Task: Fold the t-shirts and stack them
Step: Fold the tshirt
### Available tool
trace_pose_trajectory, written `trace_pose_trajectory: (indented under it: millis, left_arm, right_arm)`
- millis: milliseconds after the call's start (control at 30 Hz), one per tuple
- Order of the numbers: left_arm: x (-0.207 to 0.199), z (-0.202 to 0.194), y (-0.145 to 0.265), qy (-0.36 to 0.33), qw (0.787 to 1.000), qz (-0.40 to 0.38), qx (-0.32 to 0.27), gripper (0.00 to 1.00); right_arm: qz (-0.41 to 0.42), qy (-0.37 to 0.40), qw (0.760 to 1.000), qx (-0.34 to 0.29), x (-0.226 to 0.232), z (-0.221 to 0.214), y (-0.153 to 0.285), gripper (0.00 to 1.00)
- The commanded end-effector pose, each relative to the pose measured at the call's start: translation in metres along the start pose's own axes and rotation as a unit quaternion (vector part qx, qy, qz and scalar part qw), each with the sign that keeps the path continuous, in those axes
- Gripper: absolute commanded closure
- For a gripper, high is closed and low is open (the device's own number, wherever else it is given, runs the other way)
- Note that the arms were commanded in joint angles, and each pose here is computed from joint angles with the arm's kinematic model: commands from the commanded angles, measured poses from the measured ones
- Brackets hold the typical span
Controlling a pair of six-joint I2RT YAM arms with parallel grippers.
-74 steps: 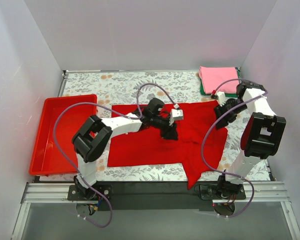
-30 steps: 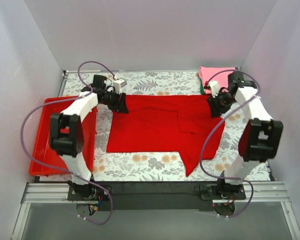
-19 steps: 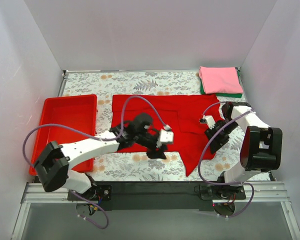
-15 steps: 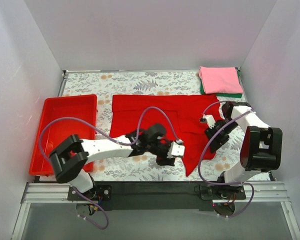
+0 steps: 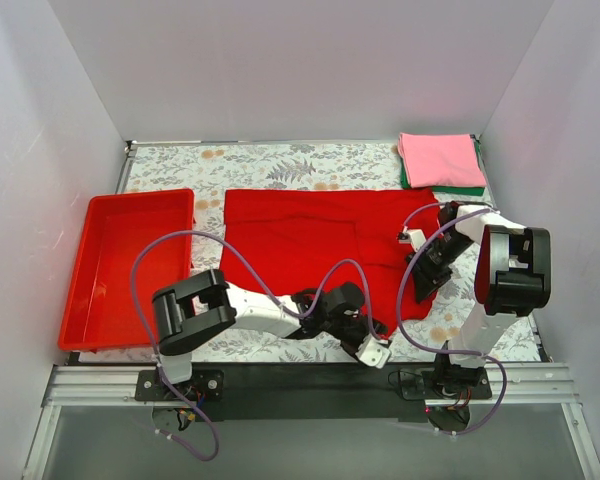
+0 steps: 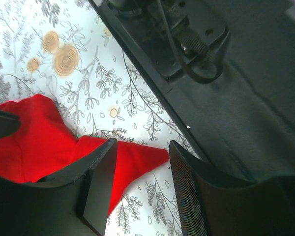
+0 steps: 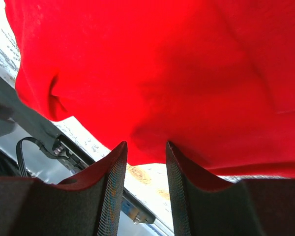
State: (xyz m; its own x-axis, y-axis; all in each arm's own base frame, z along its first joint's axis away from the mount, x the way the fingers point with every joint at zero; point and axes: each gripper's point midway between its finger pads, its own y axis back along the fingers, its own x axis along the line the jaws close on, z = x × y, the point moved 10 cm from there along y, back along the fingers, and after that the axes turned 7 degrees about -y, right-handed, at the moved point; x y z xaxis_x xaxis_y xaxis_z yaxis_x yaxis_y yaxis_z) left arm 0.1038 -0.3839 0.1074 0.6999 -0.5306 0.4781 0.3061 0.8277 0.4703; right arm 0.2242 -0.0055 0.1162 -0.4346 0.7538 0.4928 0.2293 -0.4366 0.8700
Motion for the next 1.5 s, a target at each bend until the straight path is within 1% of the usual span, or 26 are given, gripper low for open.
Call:
trace_pose_trajectory:
  millis: [0,233,367,400,433,500,567,633,667,700,733,800,833,900,933,967,1033,1100,1133,1167,1200,1233,1333,1400,1433,1467]
  left_arm:
    - [0.012,0.001,-0.012,-0.040,0.999,0.004,-0.011,0.54]
    - [0.016,-0.027,-0.015,-0.004,1.000,0.009,0.010,0.56]
    - [0.025,-0.033,-0.017,0.008,1.000,0.017,0.018,0.71]
    - [0.026,-0.035,-0.018,0.010,1.000,0.014,0.021,0.83]
    - [0.028,-0.035,-0.017,0.013,1.000,0.013,0.024,0.90]
    - [0.035,-0.029,-0.013,0.024,0.999,0.021,0.009,0.99]
    - [0.053,-0.014,0.003,0.033,0.998,0.045,-0.028,1.00]
    - [0.070,0.009,0.016,0.083,0.992,0.057,-0.082,1.00]
    - [0.081,0.008,0.025,0.109,0.987,0.070,-0.093,1.00]
    - [0.093,0.017,0.032,0.167,0.976,0.073,-0.117,1.00]
    - [0.102,0.016,0.037,0.193,0.969,0.080,-0.128,1.00]
    - [0.124,0.002,0.050,0.251,0.953,0.093,-0.138,1.00]
    - [0.131,-0.010,0.060,0.304,0.937,0.105,-0.138,1.00]
    - [0.135,-0.035,0.058,0.373,0.912,0.105,-0.135,1.00]
    - [0.143,-0.038,0.062,0.416,0.891,0.107,-0.144,1.00]
    - [0.144,-0.062,0.063,0.454,0.873,0.116,-0.134,1.00]
    - [0.152,-0.083,0.073,0.501,0.843,0.144,-0.132,1.00]
    - [0.149,-0.109,0.069,0.578,0.793,0.154,-0.117,1.00]
    - [0.150,-0.117,0.070,0.599,0.777,0.157,-0.115,1.00]
    - [0.155,-0.123,0.076,0.620,0.758,0.162,-0.120,0.97]
    - [0.154,-0.131,0.076,0.636,0.745,0.166,-0.115,0.89]
    - [0.150,-0.140,0.074,0.652,0.732,0.167,-0.107,0.86]
    - [0.150,-0.151,0.075,0.682,0.704,0.169,-0.099,0.68]
    - [0.151,-0.154,0.082,0.699,0.688,0.167,-0.105,0.67]
    - [0.151,-0.154,0.085,0.702,0.684,0.168,-0.108,0.62]
    - [0.155,-0.151,0.093,0.698,0.685,0.174,-0.115,0.61]
  right_arm:
    - [-0.007,0.007,1.000,-0.026,-0.001,0.010,0.010,0.57]
    - [-0.025,0.015,0.999,-0.022,-0.007,0.012,0.009,0.57]
    - [-0.027,0.016,0.999,-0.021,-0.010,0.014,0.007,0.57]
    - [-0.028,0.016,0.999,-0.020,-0.011,0.014,0.007,0.56]
    - [-0.028,0.016,0.999,-0.023,-0.012,0.015,0.006,0.57]
    - [-0.032,0.016,0.999,-0.023,-0.014,0.018,0.007,0.57]
    - [-0.035,0.015,0.999,-0.024,-0.017,0.022,0.006,0.57]
    - [-0.038,0.014,0.999,-0.029,-0.019,0.026,0.008,0.57]
    - [-0.041,0.013,0.999,-0.029,-0.022,0.029,0.007,0.57]
    - [-0.044,0.013,0.998,-0.034,-0.023,0.033,0.010,0.57]
    - [-0.046,0.012,0.998,-0.039,-0.024,0.037,0.012,0.56]
    - [-0.050,-0.001,0.997,-0.057,-0.026,0.043,0.020,0.56]
    - [-0.059,0.002,0.995,-0.081,-0.028,0.053,0.034,0.55]
    - [-0.060,-0.004,0.992,-0.114,-0.029,0.059,0.053,0.51]
    - [-0.071,0.002,0.988,-0.136,-0.029,0.067,0.068,0.50]
    - [-0.078,0.003,0.986,-0.147,-0.028,0.069,0.078,0.49]
    - [-0.096,0.005,0.982,-0.163,-0.024,0.069,0.095,0.47]
    - [-0.111,0.012,0.980,-0.162,-0.022,0.065,0.101,0.47]
    - [-0.114,0.018,0.980,-0.164,-0.019,0.063,0.103,0.47]
    - [-0.110,0.026,0.979,-0.170,-0.012,0.057,0.105,0.48]
    - [-0.104,0.034,0.979,-0.169,-0.007,0.054,0.104,0.49]
    - [-0.099,0.045,0.980,-0.164,-0.003,0.050,0.103,0.50]
    - [-0.096,0.074,0.981,-0.152,0.015,0.042,0.096,0.51]
    - [-0.094,0.097,0.981,-0.142,0.029,0.039,0.089,0.51]
    - [-0.093,0.105,0.981,-0.138,0.034,0.040,0.086,0.51]
    - [-0.093,0.103,0.982,-0.132,0.038,0.040,0.083,0.51]
